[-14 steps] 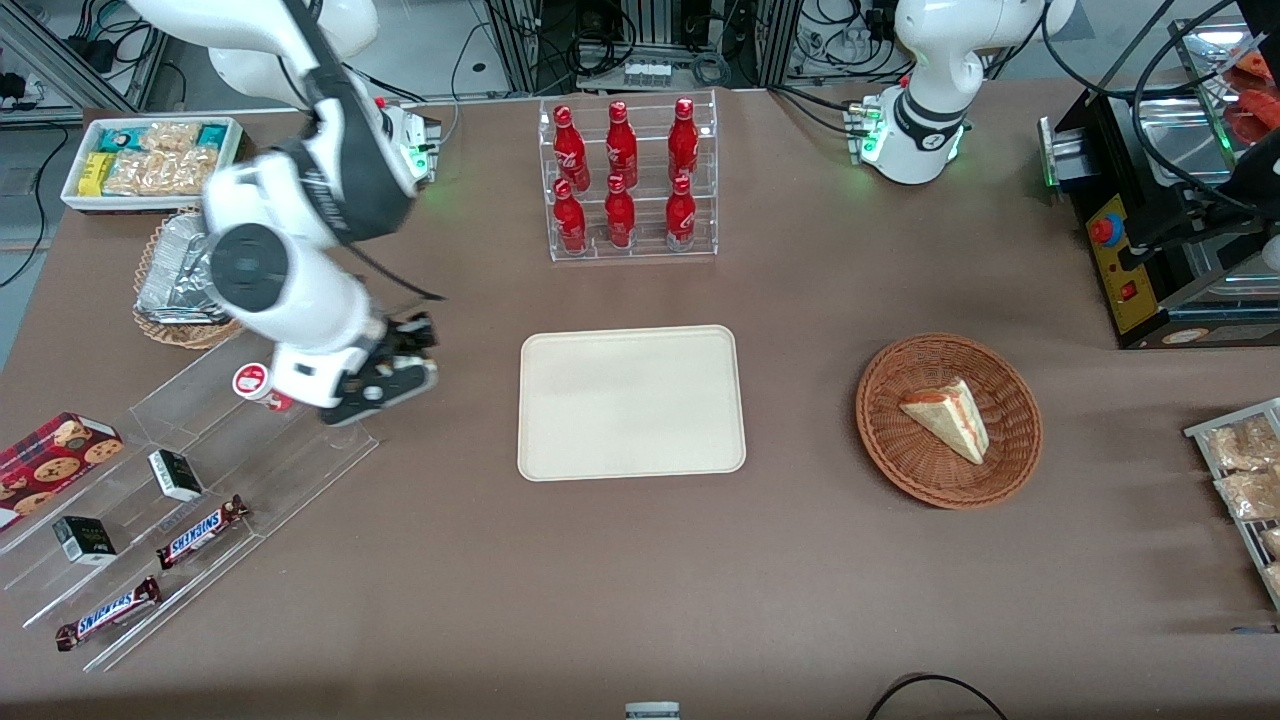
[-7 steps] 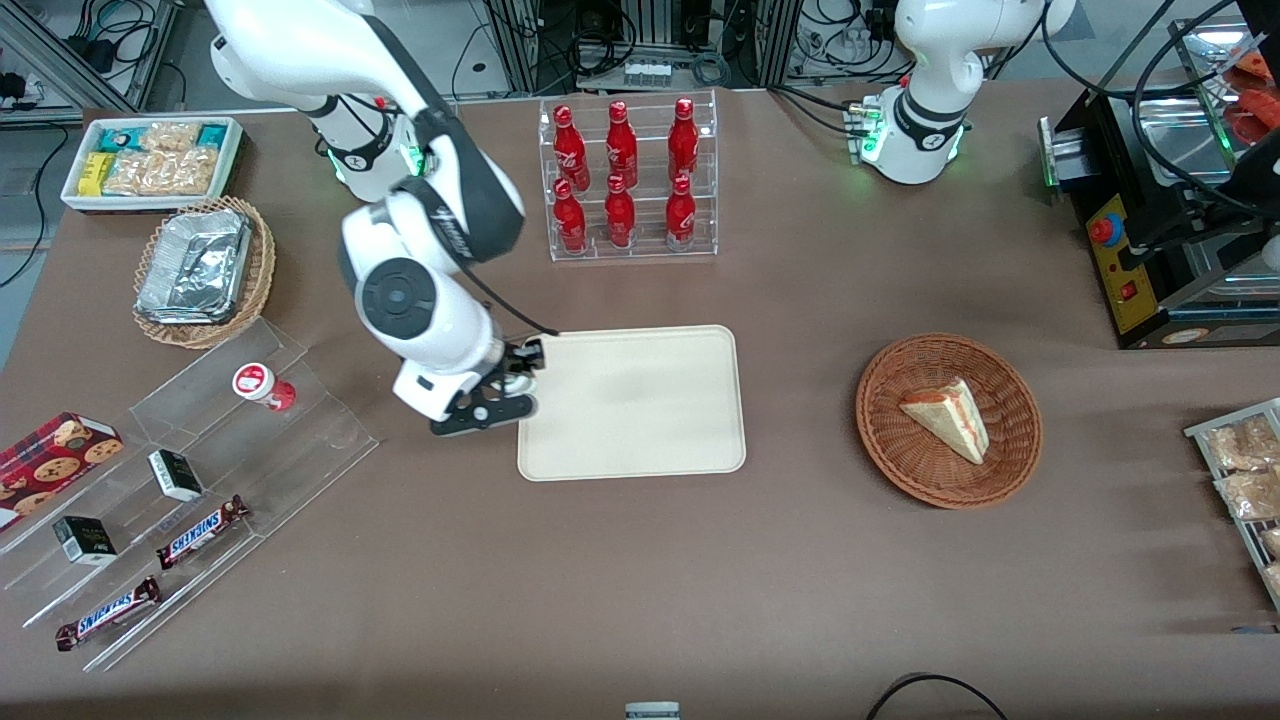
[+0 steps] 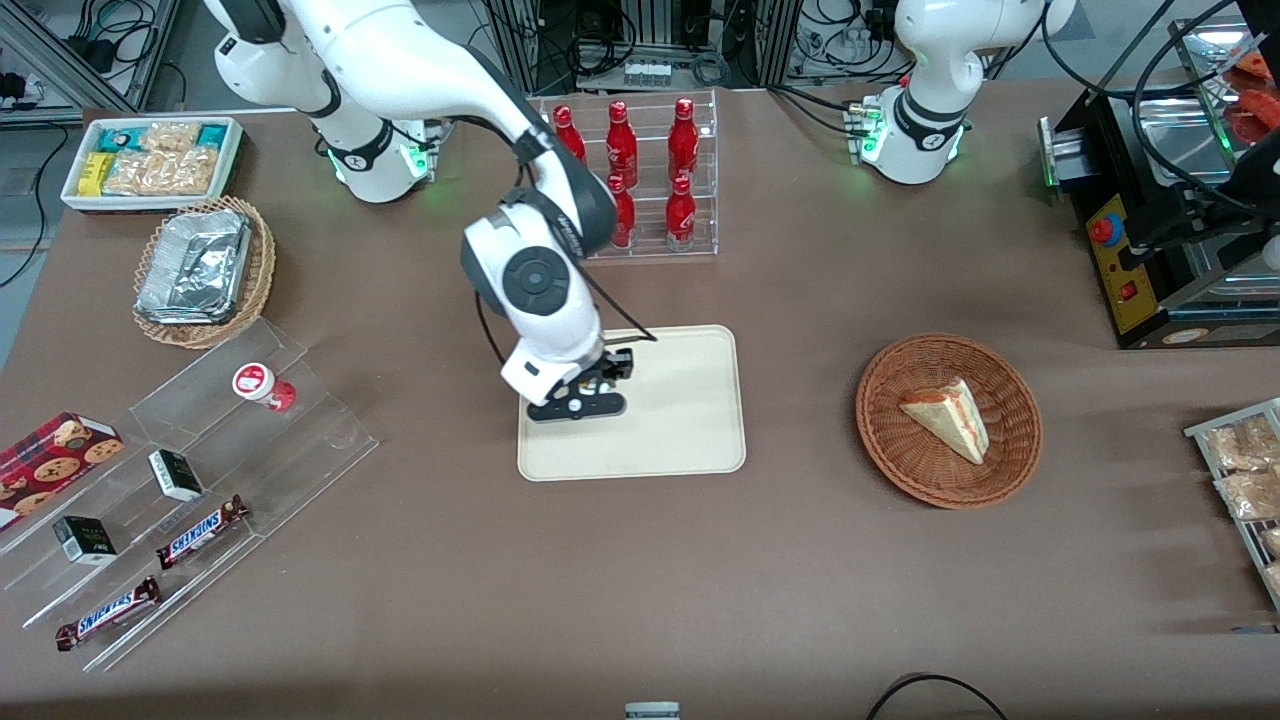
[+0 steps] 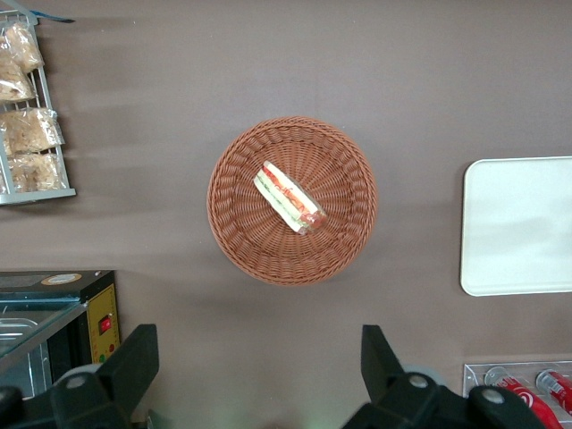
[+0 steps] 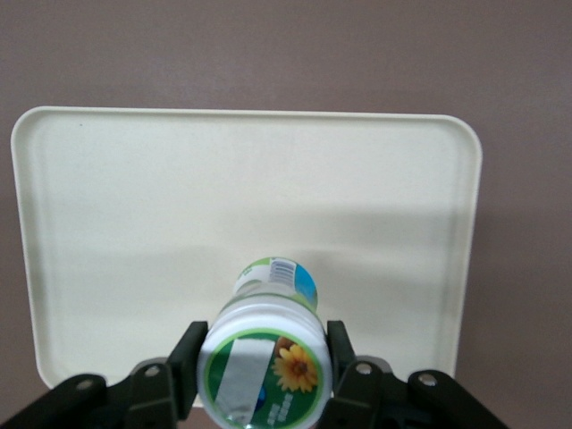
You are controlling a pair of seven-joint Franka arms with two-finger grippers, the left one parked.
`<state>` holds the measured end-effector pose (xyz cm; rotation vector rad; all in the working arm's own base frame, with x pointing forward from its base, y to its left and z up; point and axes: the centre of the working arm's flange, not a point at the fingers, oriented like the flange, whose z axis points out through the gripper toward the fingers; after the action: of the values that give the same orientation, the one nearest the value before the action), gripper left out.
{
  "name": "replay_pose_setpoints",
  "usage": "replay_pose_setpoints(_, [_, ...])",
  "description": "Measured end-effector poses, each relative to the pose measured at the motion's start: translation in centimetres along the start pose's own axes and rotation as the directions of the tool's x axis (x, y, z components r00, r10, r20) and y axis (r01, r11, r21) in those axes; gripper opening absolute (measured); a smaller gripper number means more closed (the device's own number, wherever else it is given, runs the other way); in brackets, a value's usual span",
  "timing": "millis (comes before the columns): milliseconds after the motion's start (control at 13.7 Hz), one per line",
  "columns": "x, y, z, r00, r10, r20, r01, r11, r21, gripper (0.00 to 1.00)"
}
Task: Place green gum on tray
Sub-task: 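Lift the gum tub and carry it over the cream tray, then lower the gum tub onto the tray and open the right gripper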
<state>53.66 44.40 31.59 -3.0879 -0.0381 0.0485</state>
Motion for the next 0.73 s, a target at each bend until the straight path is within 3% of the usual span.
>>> replay_pose_setpoints(365, [0.6, -2.3, 3.9, 0.998, 0.017, -0.055, -0.016, 1.0, 0.011, 0.59])
replay_pose_setpoints(730, [0.5, -2.8, 6.6, 0.998, 0.009, -0.064, -0.009, 1.0, 0.002, 0.59])
